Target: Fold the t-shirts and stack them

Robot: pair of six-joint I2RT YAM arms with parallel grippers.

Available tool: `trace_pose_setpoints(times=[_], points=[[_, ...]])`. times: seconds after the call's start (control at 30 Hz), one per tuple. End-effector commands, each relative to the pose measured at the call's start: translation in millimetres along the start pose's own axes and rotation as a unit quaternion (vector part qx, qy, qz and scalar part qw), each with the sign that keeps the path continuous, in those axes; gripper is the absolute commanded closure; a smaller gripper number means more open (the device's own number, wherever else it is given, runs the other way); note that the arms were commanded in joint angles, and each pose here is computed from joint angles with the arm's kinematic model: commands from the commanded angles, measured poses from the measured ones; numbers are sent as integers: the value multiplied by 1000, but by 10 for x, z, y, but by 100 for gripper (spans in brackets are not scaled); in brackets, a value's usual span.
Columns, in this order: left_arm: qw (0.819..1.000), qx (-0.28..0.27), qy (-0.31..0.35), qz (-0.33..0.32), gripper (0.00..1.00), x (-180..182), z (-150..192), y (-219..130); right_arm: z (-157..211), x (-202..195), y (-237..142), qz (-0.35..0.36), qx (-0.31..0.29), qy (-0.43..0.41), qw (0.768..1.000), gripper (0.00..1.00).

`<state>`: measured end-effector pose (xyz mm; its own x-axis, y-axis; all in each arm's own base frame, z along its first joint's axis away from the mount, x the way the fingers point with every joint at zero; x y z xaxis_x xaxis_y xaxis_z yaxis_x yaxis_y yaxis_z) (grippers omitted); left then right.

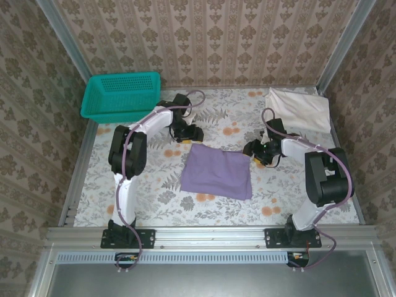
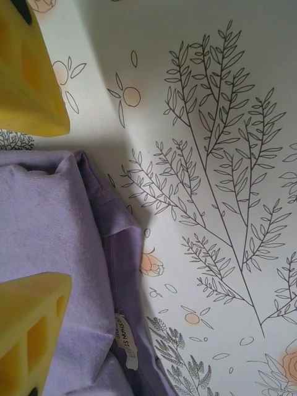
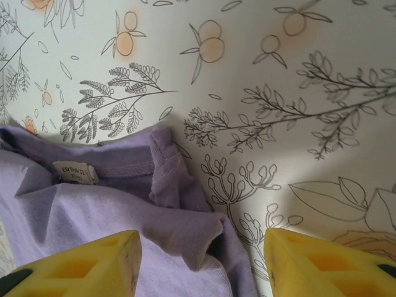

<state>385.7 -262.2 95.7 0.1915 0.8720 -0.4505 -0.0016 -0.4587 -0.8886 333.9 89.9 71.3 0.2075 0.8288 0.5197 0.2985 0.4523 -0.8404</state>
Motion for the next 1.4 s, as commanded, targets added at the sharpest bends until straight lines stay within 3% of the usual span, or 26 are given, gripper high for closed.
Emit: trace_pose_setpoints(times=[0.0,0.2,0.4,0.47,0.57,0.77,0.97,1.03,1.13,1.23,1.3,1.37], points=[[1000,20,2,-2,40,109,46,146,-20,45,49,-14,15,-11,1000,48],[999,30,-7,9,49,148,54,307,-21,71,115,-25,21,-7,999,61],[999,30,-12,14,84,162,53,348,-97,44,143,-7,21,-7,1000,84],[1000,21,-14,5,100,185,61,287,-111,29,155,-1,26,0,1000,93],[1000,-14,-16,-1,100,194,108,93,-121,4,143,3,27,14,1000,100],[993,-92,-62,-48,100,598,239,-270,-88,-182,168,41,34,54,997,100],[989,-78,-92,-90,100,863,346,-148,-126,-183,249,33,37,74,996,100],[990,-66,-90,-84,100,845,343,-76,-176,-130,236,22,31,74,997,93],[992,-55,-78,-86,100,770,312,-39,-281,-13,176,3,15,67,998,73],[991,-59,-75,-92,100,704,266,-88,-388,103,132,-19,1,63,998,62],[989,-66,-84,-105,90,698,250,-157,-445,156,101,-26,-1,64,998,55],[984,-79,-95,-128,70,683,243,-293,-479,226,31,-34,-4,66,997,51]])
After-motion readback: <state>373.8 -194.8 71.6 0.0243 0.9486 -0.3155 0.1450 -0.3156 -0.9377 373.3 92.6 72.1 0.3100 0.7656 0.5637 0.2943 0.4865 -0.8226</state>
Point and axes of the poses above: each hand's point on the last joint's axis, 136 mm out from that joint toward the fingers, its own y axis out along the fingers, its own x axis along the line the jaws close on, z = x × y, the point moved 4 cm from there along -y, back along the fingers, and after that the axes turned 5 degrees about -y, right-handed, at the moved point
